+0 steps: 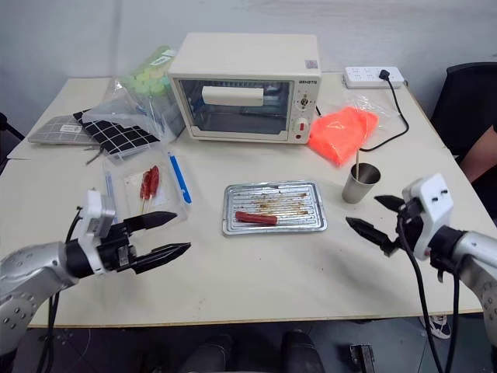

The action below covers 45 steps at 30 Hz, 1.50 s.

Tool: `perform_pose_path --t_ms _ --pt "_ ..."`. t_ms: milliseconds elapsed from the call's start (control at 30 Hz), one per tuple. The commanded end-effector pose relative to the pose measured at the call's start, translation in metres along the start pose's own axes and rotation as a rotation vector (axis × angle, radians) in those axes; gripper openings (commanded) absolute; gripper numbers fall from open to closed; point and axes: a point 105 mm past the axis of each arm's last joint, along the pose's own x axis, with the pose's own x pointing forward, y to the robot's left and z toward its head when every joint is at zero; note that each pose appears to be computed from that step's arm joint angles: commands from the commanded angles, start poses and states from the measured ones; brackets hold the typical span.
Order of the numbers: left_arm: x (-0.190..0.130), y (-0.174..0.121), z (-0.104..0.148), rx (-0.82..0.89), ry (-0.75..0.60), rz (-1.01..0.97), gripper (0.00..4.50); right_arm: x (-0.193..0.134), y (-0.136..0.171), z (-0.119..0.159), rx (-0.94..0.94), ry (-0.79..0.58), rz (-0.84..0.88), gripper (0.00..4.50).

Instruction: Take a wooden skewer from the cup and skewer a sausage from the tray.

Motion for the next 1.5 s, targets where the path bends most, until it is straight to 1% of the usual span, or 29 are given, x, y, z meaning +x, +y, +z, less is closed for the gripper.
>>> perform_pose_path --t_ms 33,133,233,333,433,533,700,733,767,900,1033,1133,1200,1333,1367,1400,1500 --pt "0.017 -0.003 0.018 0.030 -0.023 -0.136 4.46 0.013 -0.016 0.028 0.008 -0.100 -0.060 4.50" --pt "0.030 0.000 0.031 0.059 -0.036 -0.209 4.46 0.034 -0.030 0.038 0.011 -0.122 -0.105 4.50" --pt "0.041 -0.002 0.036 0.091 -0.030 -0.261 4.46 0.051 -0.039 0.036 -0.016 -0.099 -0.134 4.50" --pt "0.056 -0.007 0.044 0.125 -0.051 -0.313 4.46 0.075 -0.051 0.031 0.001 -0.087 -0.172 4.50" --pt "0.063 -0.008 0.046 0.137 -0.064 -0.319 4.46 0.087 -0.060 0.024 0.025 -0.072 -0.217 4.50" --pt "0.065 -0.008 0.046 0.145 -0.068 -0.311 4.50 0.092 -0.061 0.024 0.052 -0.095 -0.211 3.97" --pt "0.065 -0.009 0.046 0.148 -0.072 -0.301 4.50 0.094 -0.065 0.020 0.066 -0.097 -0.228 2.57" --pt "0.065 -0.009 0.046 0.147 -0.072 -0.300 4.50 0.094 -0.065 0.020 0.070 -0.101 -0.229 2.45" --pt "0.065 -0.009 0.046 0.147 -0.073 -0.299 4.50 0.094 -0.065 0.020 0.075 -0.104 -0.229 2.08" --pt "0.066 -0.009 0.047 0.150 -0.075 -0.297 4.50 0.096 -0.062 0.020 0.081 -0.112 -0.221 1.07" --pt "0.067 -0.008 0.047 0.155 -0.075 -0.297 4.50 0.097 -0.060 0.021 0.090 -0.121 -0.216 1.07" --pt "0.068 -0.007 0.048 0.158 -0.075 -0.298 4.50 0.097 -0.058 0.021 0.101 -0.135 -0.219 0.55" --pt "0.069 -0.007 0.048 0.159 -0.076 -0.298 4.50 0.097 -0.058 0.021 0.099 -0.135 -0.220 0.02" --pt "0.070 -0.007 0.048 0.160 -0.078 -0.300 4.50 0.096 -0.057 0.025 0.076 -0.135 -0.230 0.02" --pt "0.071 -0.007 0.048 0.161 -0.079 -0.300 4.50 0.094 -0.058 0.030 0.065 -0.142 -0.235 0.02" --pt "0.071 -0.007 0.048 0.165 -0.082 -0.297 4.50 0.091 -0.059 0.041 0.041 -0.161 -0.241 0.02" --pt "0.072 -0.004 0.050 0.176 -0.098 -0.268 4.50 0.076 -0.058 0.087 -0.033 -0.240 -0.253 0.02"
